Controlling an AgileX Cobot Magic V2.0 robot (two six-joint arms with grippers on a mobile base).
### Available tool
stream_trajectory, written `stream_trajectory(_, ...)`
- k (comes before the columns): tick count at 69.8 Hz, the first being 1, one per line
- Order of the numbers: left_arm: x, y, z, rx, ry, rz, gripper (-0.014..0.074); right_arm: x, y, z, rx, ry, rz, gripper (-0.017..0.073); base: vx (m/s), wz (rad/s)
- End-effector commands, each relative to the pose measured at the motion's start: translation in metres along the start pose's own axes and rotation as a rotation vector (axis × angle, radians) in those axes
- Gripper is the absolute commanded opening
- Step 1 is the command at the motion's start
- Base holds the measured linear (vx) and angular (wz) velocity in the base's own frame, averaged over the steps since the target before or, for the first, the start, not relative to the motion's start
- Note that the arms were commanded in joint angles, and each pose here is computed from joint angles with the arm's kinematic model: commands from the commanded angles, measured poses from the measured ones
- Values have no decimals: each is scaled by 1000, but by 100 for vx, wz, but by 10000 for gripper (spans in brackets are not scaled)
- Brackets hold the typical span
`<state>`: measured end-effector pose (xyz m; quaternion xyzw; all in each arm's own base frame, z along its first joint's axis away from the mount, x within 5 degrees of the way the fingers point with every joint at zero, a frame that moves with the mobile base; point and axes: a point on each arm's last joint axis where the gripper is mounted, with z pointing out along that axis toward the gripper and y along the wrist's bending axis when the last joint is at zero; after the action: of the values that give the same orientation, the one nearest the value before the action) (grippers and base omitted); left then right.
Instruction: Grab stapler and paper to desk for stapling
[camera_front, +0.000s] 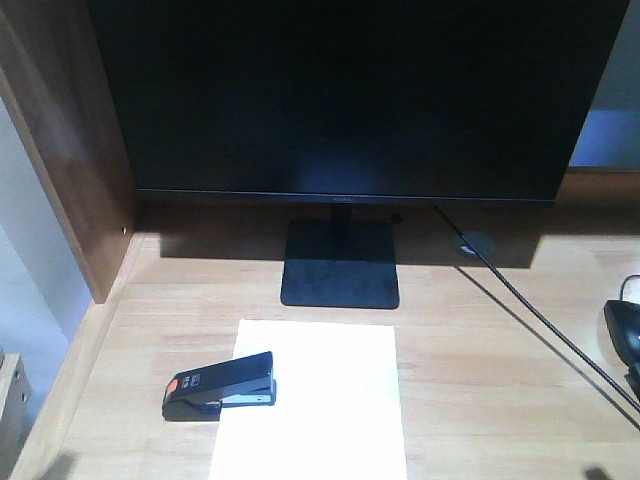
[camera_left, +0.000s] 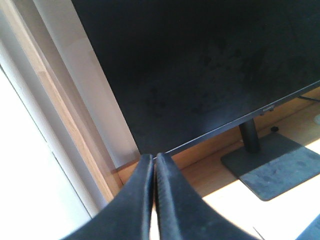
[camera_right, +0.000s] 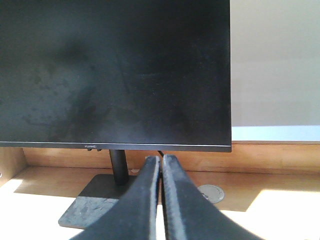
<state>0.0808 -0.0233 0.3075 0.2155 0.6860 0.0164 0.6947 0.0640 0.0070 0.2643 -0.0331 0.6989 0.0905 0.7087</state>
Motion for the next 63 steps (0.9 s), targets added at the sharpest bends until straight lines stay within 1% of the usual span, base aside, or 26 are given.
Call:
stream_trajectory(1,-13,4,0,-27,-81,-12,-6,-10,4,0,-40,-43,-25,-6,0,0)
stream_trajectory(15,-13,4,0,-26,-79,-12,-6,-10,4,0,-40,-43,-25,-6,0,0)
stream_trajectory(17,-13,4,0,-24,-77,-20,-6,-10,4,0,-40,-43,-25,-6,0,0)
stream_trajectory(19,-13,4,0,-23,-78,-48,-6,-10,4,0,-40,-43,-25,-6,0,0)
stream_trajectory(23,-13,4,-1,-15,-84,-163,-6,-10,4,0,-40,-43,-25,-6,0,0)
stream_trajectory(25,-13,4,-1,-13,-85,-207,-6,-10,4,0,-40,-43,-25,-6,0,0)
stream_trajectory(27,-13,4,-1,-12,-85,-245,-6,-10,4,0,-40,-43,-25,-6,0,0)
stream_trajectory(29,-13,4,-1,-11,-84,-263,-6,-10,4,0,-40,-43,-25,-6,0,0)
stream_trajectory(36,-13,5,-2,-19,-86,-282,-6,-10,4,0,-40,-43,-25,-6,0,0)
stream_trajectory(38,-13,6,-3,-30,-90,-280,-6,-10,4,0,-40,-43,-25,-6,0,0)
stream_trajectory(41,-13,7,-6,-48,-92,-292,-6,-10,4,0,-40,-43,-25,-6,0,0)
stream_trajectory(51,-10,10,-22,-125,-90,-291,-6,-10,4,0,-40,-43,-25,-6,0,0)
stream_trajectory(59,2,7,-34,-179,-69,-299,-6,-10,4,0,-40,-43,-25,-6,0,0)
stream_trajectory(63,12,4,-37,-200,-69,-312,-6,-10,4,0,-40,-43,-25,-6,0,0)
